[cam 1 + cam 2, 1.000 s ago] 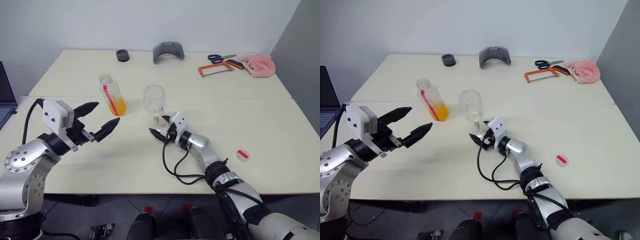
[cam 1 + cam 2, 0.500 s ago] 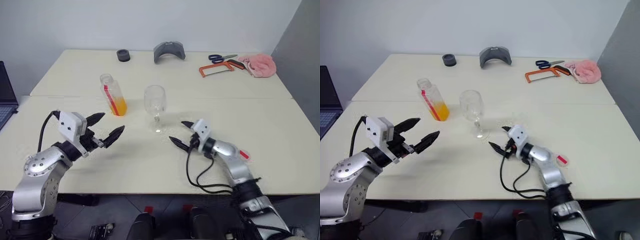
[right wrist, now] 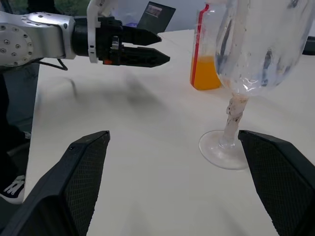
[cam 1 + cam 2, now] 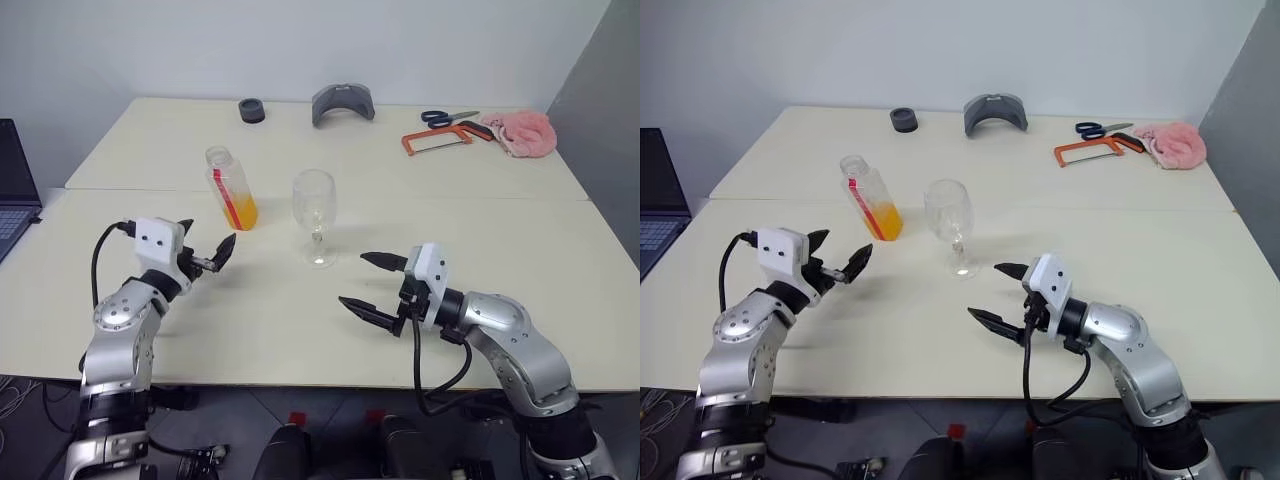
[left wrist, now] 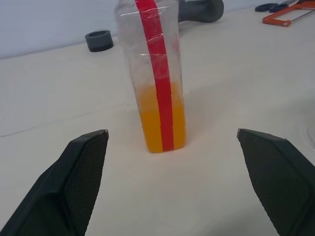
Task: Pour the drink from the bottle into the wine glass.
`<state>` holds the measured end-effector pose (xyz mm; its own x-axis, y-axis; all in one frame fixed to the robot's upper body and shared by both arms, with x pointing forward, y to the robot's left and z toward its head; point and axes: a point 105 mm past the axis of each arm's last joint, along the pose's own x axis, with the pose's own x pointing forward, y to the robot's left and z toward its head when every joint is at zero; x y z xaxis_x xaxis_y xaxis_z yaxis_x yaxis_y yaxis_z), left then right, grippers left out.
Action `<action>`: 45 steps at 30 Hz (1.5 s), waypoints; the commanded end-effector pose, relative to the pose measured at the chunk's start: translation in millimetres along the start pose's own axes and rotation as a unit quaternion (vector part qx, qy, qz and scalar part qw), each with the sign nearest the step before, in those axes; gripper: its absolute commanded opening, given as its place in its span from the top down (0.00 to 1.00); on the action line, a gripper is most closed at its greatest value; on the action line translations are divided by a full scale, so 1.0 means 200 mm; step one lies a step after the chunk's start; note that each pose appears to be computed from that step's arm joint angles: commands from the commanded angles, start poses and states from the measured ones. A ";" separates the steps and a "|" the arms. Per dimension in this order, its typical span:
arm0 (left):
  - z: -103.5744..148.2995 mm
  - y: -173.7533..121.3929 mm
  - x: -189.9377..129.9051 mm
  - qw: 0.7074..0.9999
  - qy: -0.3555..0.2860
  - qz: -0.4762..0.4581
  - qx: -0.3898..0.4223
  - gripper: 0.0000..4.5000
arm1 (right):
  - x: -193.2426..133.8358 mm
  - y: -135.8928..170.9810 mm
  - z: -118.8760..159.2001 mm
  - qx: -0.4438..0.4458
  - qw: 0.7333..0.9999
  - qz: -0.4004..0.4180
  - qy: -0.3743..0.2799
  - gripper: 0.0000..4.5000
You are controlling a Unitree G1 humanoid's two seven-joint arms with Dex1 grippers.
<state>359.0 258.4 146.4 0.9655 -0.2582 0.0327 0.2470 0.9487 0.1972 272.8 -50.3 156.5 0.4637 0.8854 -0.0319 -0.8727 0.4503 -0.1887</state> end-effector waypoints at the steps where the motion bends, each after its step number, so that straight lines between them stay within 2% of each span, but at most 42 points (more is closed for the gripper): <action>1: 0.06 0.04 0.05 1.000 -0.016 0.002 0.018 0.00 | 0.00 0.02 0.09 -0.016 1.000 -0.001 -0.025 0.01; 10: 0.08 0.06 0.18 1.000 -0.017 0.000 0.007 0.00 | 0.00 0.02 0.15 -0.031 0.999 -0.003 -0.034 0.01; 20: 0.11 0.05 0.27 1.000 -0.021 -0.011 0.001 0.00 | -0.02 0.06 0.28 -0.020 0.996 0.028 -0.084 0.01; 39: 0.19 0.06 0.40 0.999 -0.034 -0.012 0.001 0.00 | 0.01 0.06 0.28 -0.028 0.996 0.032 -0.083 0.01; 42: 0.18 0.07 0.41 0.999 -0.033 -0.008 0.000 0.14 | 0.01 0.06 0.28 -0.029 0.996 0.032 -0.084 0.00; 45: 0.18 0.07 0.42 0.999 -0.032 -0.005 -0.003 0.34 | 0.01 0.06 0.29 -0.029 0.996 0.031 -0.084 0.00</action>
<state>437.1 245.5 171.1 0.9605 -0.2740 0.0481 0.2626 0.9501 0.1681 258.4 -38.2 200.2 0.3900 0.9166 0.0878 -0.8916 0.3997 -0.2129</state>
